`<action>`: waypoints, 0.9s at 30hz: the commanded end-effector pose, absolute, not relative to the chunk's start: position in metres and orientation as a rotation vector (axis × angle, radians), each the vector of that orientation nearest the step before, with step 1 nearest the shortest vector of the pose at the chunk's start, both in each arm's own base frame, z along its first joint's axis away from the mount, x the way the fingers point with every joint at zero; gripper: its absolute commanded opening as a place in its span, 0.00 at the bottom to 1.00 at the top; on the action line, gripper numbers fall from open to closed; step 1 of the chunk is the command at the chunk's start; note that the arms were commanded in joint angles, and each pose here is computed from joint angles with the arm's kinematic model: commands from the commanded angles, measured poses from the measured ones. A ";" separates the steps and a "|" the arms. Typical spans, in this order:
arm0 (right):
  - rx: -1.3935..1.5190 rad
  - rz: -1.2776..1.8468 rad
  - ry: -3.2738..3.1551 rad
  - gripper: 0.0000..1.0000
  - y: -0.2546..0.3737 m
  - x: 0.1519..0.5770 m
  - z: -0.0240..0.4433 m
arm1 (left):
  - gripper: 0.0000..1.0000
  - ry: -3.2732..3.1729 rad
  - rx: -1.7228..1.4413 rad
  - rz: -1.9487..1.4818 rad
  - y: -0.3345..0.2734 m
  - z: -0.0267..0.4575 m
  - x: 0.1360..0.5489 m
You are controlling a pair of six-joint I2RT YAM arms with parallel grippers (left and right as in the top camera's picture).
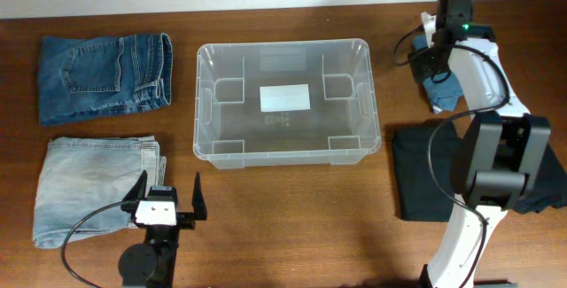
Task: Pack container
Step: 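Reach right gripper to the folded blue-grey garment and grasp it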
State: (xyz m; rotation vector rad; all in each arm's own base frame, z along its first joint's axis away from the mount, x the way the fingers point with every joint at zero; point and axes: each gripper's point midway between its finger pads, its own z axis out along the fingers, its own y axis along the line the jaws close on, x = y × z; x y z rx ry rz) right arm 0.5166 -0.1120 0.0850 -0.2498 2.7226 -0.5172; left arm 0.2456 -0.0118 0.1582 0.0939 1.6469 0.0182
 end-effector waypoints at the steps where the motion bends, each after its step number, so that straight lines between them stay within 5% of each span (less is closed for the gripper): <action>1: -0.256 -0.587 2.729 0.98 -0.126 0.521 0.076 | 0.99 1.646 0.105 0.027 -0.012 0.156 0.246; 27: -0.431 -0.518 2.819 0.98 -0.116 0.521 0.011 | 0.99 1.646 0.105 0.027 -0.012 0.156 0.246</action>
